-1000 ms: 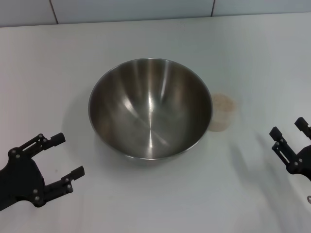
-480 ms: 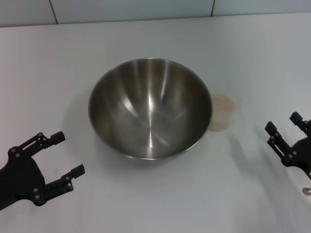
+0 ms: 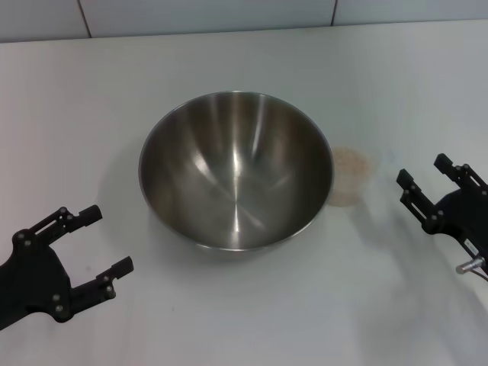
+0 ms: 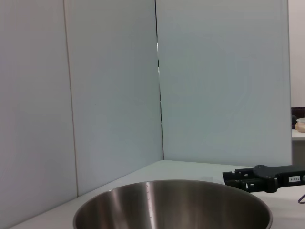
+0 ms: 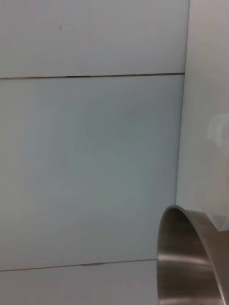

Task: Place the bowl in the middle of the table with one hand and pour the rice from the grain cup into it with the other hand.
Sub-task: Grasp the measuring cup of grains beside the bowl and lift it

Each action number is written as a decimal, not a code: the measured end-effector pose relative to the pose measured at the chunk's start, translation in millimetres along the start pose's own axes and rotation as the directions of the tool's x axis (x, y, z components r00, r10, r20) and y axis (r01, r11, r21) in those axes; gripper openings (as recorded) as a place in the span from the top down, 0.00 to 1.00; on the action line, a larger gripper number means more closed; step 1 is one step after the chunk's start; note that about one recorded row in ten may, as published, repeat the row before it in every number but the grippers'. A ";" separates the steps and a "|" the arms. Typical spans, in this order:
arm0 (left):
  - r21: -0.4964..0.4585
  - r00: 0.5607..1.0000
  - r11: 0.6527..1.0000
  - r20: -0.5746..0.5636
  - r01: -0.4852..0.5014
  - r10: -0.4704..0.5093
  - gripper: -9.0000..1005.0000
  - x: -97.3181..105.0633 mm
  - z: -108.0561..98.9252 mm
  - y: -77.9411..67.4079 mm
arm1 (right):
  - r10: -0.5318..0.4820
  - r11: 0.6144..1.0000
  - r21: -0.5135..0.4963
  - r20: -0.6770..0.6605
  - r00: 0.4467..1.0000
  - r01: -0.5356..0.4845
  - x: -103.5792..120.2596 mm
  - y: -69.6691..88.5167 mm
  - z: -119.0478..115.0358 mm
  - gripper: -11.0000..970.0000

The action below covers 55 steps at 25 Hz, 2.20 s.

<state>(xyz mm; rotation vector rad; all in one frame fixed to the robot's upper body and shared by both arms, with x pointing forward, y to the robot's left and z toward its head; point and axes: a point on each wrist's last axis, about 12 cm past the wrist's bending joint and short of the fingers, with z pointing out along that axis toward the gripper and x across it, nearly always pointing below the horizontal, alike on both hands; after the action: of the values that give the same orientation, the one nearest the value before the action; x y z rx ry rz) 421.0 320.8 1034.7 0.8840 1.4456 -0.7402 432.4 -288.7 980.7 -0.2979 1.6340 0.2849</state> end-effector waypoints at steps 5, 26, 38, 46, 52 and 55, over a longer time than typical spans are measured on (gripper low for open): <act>-0.005 1.000 1.000 0.004 -0.001 0.001 0.20 -0.4 0.5 0.7 | -0.008 1.000 -0.012 -0.012 1.000 0.008 -1.6 -0.5 11.0 0.31; -0.018 1.000 1.000 0.015 -0.002 0.002 0.20 -1.5 0.3 1.9 | -0.036 0.999 -0.036 -0.040 0.999 0.035 -9.0 -2.8 44.3 0.31; -0.021 0.999 1.000 0.032 -0.003 0.004 0.20 -3.1 0.0 1.5 | -0.039 0.999 -0.022 -0.039 0.998 0.038 -11.3 -4.2 51.2 0.31; -0.017 0.999 1.000 0.035 -0.002 0.003 0.20 -3.4 1.6 2.0 | -0.034 0.999 -0.020 -0.033 0.999 0.033 -12.5 -2.6 54.2 0.39; -0.018 0.999 1.000 0.039 0.004 -0.004 0.20 -2.9 2.3 1.3 | -0.033 0.999 -0.026 -0.026 0.999 0.033 -14.3 -1.2 57.5 0.51; -0.026 0.999 1.000 0.041 0.004 -0.002 0.20 -3.2 1.7 2.0 | -0.034 0.999 -0.028 -0.025 0.999 0.034 -14.7 -1.1 58.2 0.64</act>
<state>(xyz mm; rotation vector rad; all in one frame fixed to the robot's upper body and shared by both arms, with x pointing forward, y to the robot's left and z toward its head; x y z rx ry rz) 423.5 320.0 1037.8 0.8424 1.4176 -0.7363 488.1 -268.6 990.5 -0.3510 1.6497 0.2785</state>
